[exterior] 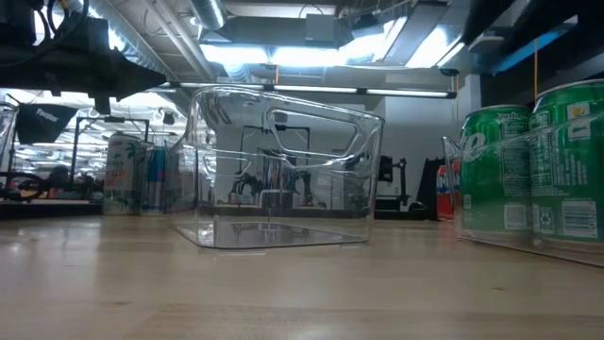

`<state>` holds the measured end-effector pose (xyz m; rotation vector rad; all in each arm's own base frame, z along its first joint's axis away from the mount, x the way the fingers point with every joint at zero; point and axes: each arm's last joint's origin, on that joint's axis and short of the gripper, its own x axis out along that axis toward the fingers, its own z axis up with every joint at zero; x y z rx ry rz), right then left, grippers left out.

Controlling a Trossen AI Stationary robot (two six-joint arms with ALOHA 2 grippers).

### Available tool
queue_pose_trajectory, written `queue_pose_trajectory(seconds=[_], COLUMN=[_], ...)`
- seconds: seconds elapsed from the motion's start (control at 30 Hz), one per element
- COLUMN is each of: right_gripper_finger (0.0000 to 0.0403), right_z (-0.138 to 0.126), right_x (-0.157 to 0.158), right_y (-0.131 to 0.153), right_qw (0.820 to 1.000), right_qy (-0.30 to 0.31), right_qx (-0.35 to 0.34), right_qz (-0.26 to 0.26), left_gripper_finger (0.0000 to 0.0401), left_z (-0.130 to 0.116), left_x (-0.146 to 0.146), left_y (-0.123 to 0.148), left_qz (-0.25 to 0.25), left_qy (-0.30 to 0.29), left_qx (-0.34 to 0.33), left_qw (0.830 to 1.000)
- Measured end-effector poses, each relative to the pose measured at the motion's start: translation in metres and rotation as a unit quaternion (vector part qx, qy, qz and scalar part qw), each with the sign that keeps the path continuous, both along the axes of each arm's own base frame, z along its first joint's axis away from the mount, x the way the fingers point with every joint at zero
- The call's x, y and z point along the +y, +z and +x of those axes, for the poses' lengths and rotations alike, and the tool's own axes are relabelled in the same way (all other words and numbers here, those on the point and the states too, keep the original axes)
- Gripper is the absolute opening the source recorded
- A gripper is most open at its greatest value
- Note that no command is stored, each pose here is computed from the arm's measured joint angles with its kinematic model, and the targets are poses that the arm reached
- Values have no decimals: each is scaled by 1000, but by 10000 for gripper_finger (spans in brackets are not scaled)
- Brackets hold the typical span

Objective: Sort soda cans
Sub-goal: Put the bottom left orange soda can into the middle transparent bin

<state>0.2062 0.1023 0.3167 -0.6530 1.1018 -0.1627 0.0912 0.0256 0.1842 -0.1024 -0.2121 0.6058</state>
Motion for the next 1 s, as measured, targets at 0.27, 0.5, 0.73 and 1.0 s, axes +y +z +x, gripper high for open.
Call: queue_pose_trajectory(seconds=[0.27,0.5,0.73,1.0], right_gripper_finger=[314,314,314,314], right_z=[19,14,-7,-27], right_x=[-76,-153,-215,-261], right_y=[-2,-3,-4,-4], right_qw=[992,979,970,976], right_qy=[-27,-68,-96,-97], right_qx=[116,193,222,184], right_qz=[-35,-27,19,62], left_gripper_finger=[0,0,0,0], left_z=[0,0,0,0], left_x=[0,0,0,0], left_y=[0,-1,1,1], left_qz=[1,3,21,27], left_qy=[0,1,4,6], left_qx=[3,8,8,12], left_qw=[1000,1000,1000,1000])
